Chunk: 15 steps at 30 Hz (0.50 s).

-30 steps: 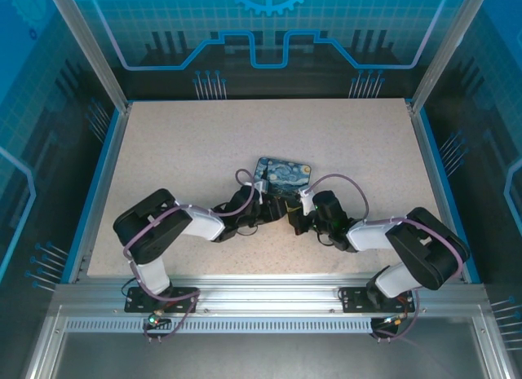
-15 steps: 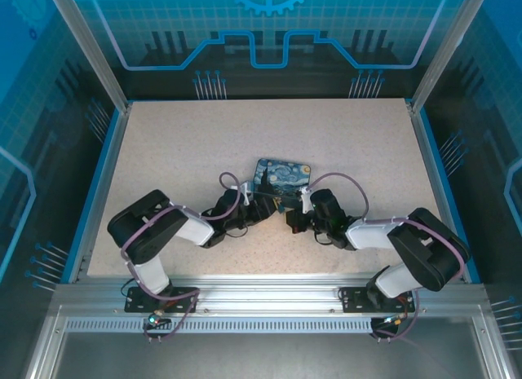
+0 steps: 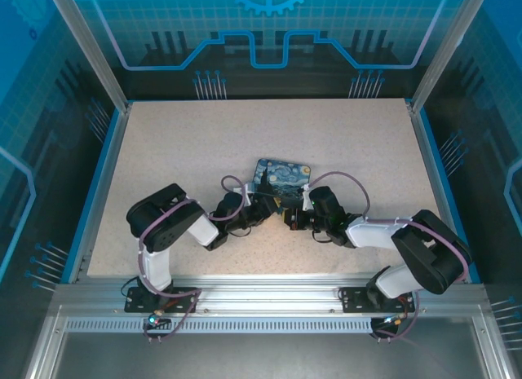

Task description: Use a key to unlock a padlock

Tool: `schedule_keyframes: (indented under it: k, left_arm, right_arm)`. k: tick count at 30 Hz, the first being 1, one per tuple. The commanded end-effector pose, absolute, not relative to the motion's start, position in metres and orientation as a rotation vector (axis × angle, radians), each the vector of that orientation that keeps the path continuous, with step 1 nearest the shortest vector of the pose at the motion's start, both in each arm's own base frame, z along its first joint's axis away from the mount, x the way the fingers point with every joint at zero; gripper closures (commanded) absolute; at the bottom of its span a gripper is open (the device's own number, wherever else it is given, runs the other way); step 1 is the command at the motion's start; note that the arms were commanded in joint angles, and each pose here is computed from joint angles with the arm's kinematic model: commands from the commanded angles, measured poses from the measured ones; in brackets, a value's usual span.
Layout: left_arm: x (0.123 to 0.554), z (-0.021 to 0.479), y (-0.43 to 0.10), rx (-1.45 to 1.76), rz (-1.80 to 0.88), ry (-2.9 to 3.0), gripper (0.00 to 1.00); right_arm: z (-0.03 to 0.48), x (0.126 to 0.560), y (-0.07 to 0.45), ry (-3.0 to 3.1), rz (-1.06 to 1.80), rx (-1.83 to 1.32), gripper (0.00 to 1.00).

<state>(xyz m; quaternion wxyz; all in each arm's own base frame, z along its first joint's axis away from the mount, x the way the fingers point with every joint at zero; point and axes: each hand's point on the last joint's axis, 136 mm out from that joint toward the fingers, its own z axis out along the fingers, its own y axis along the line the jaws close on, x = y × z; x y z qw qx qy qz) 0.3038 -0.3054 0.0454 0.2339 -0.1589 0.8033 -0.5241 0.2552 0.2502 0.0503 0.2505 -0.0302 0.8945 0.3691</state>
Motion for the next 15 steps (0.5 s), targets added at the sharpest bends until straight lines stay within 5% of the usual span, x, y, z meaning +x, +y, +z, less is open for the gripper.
schedule_keyframes:
  k: [1, 15]
  left_arm:
    - [0.3011, 0.0509, -0.3112, -0.439, -1.515, 2.177, 0.58]
    - [0.2966, 0.0539, -0.3202, -0.444, -1.531, 2.174, 0.58]
  right_arm:
    - [0.0621, 0.2528, 0.2575, 2.421, 1.081, -0.032, 1.00]
    - [0.0656, 0.2566, 0.2656, 2.410, 1.135, 0.011, 1.00]
